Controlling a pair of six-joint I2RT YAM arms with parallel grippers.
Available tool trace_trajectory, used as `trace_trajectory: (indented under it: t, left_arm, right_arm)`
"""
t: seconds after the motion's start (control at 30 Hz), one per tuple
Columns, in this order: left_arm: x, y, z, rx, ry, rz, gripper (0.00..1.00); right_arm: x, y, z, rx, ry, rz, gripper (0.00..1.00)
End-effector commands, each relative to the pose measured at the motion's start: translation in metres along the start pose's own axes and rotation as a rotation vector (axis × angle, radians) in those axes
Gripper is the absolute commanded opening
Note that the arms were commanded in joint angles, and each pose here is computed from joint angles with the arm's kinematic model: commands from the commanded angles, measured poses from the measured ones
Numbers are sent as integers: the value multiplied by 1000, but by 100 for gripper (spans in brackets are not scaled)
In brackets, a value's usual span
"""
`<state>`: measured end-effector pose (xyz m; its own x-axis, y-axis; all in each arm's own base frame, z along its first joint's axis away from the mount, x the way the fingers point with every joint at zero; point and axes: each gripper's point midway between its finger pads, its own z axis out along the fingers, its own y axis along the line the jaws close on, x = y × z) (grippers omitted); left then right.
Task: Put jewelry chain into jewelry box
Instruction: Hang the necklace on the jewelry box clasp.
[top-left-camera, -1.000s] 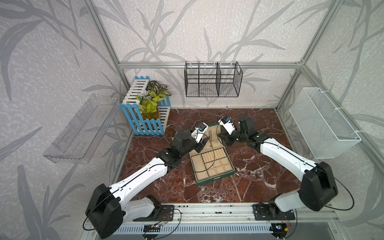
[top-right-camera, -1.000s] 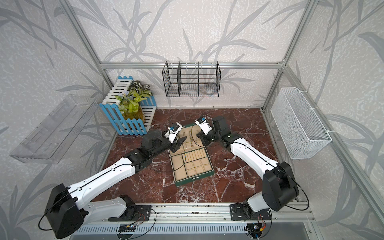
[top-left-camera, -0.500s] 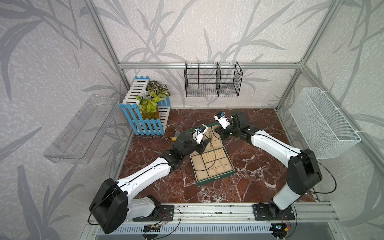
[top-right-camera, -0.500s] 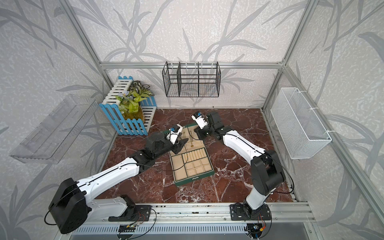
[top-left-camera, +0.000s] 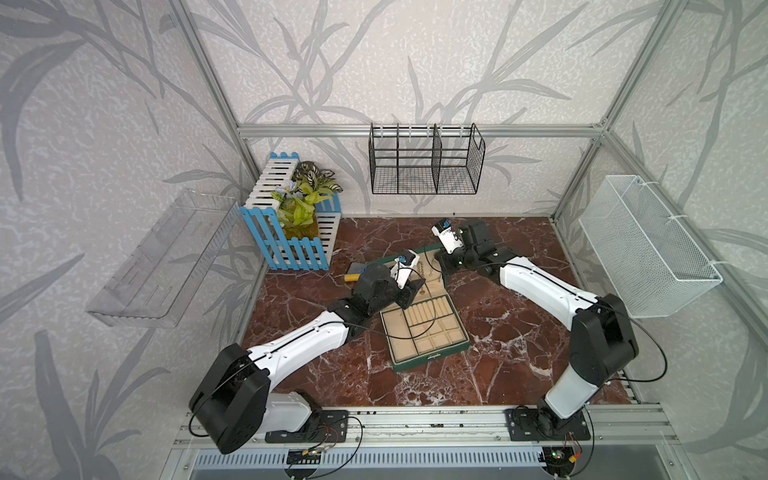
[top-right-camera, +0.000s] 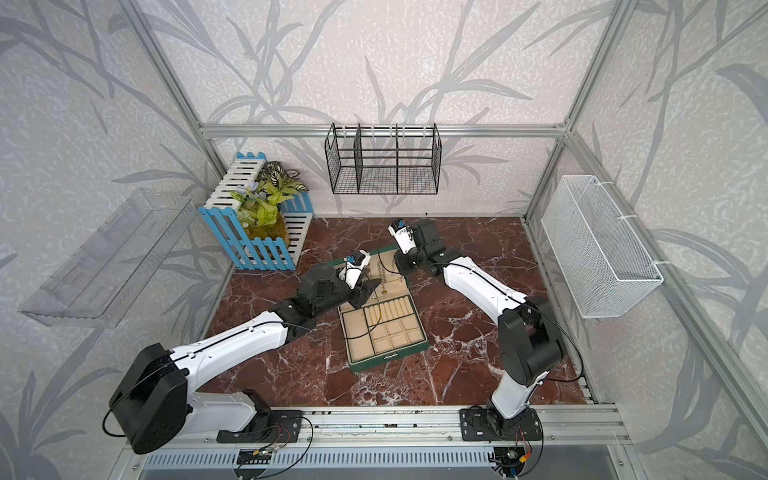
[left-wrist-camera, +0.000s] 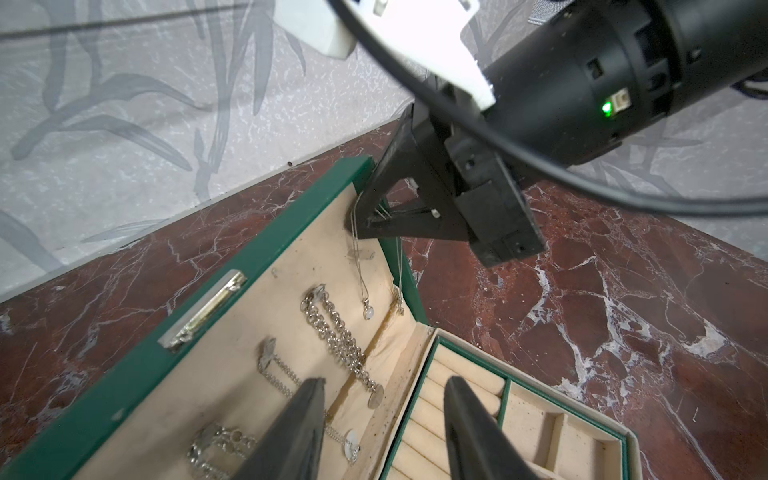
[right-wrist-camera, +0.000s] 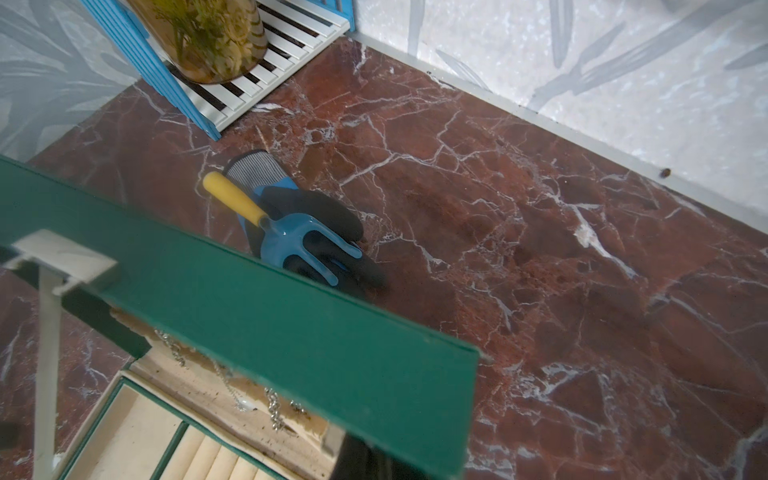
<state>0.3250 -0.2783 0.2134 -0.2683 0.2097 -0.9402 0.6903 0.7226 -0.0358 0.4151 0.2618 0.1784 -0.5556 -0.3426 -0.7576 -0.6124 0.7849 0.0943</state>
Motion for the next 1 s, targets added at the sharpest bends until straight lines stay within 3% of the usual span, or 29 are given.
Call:
trace_trajectory:
  t: [0.0, 0.43, 0.8, 0.97]
  left_arm:
    - [1, 0, 0, 1, -10, -15, 49]
    - [0, 4, -2, -24, -15, -22, 48]
    - [0, 6, -4, -34, -17, -19, 48]
    - [-1, 5, -5, -28, -19, -17, 48]
  right_arm:
    - [13, -4, 4, 28, 61, 32, 0]
    - [42, 3, 11, -7, 100, 106, 0]
    - [42, 7, 13, -36, 72, 128, 0]
    - [38, 8, 7, -41, 52, 140, 6]
